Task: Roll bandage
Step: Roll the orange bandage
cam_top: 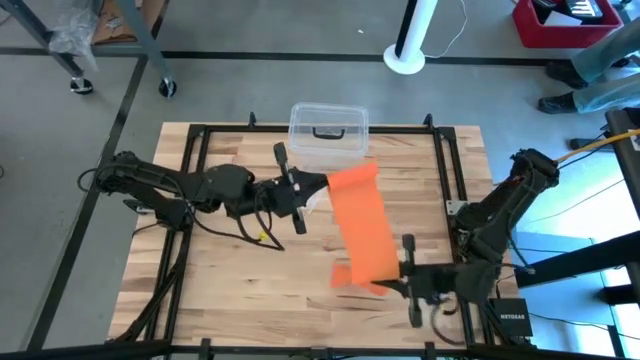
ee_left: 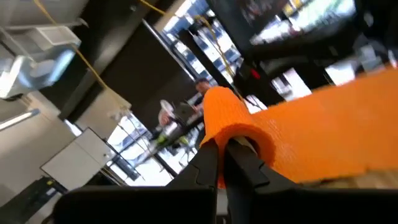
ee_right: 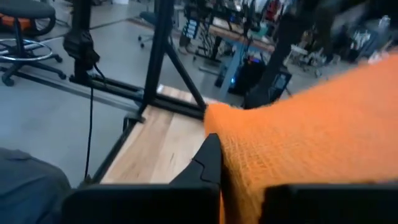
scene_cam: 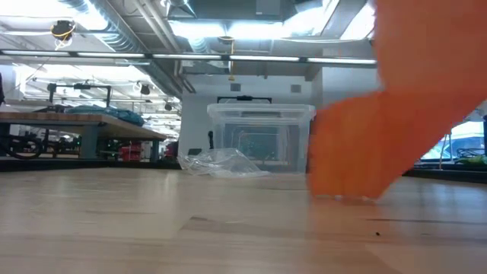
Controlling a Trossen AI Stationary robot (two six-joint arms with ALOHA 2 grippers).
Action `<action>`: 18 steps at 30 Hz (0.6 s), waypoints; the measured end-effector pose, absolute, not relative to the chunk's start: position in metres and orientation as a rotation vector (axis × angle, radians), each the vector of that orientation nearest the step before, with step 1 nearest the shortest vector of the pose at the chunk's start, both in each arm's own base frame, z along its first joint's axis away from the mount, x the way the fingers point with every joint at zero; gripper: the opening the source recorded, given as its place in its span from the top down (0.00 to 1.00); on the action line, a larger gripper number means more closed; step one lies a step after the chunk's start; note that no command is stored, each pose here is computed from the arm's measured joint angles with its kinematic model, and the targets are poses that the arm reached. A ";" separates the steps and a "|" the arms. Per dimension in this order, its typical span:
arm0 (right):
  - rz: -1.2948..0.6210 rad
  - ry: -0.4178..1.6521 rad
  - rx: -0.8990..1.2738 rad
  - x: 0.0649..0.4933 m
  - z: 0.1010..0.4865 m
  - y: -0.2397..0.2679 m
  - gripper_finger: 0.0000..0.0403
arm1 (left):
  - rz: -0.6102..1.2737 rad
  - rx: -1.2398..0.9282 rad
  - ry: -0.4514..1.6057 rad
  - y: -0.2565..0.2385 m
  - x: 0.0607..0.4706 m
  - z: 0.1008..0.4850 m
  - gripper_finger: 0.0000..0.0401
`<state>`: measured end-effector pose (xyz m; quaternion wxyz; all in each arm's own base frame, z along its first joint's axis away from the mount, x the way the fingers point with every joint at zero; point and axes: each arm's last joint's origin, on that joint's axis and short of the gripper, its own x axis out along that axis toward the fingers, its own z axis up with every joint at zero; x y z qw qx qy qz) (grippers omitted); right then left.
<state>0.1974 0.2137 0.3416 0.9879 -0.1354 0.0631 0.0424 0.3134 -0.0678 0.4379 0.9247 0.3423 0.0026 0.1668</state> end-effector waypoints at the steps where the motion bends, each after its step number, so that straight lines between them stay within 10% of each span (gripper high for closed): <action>1: 0.083 0.117 -0.288 0.195 0.346 0.216 0.99 | 0.337 0.708 0.019 -0.068 0.314 0.433 1.00; 18: -0.119 -0.002 -0.560 0.198 0.439 0.226 0.99 | 0.243 0.653 0.101 -0.085 0.317 0.327 1.00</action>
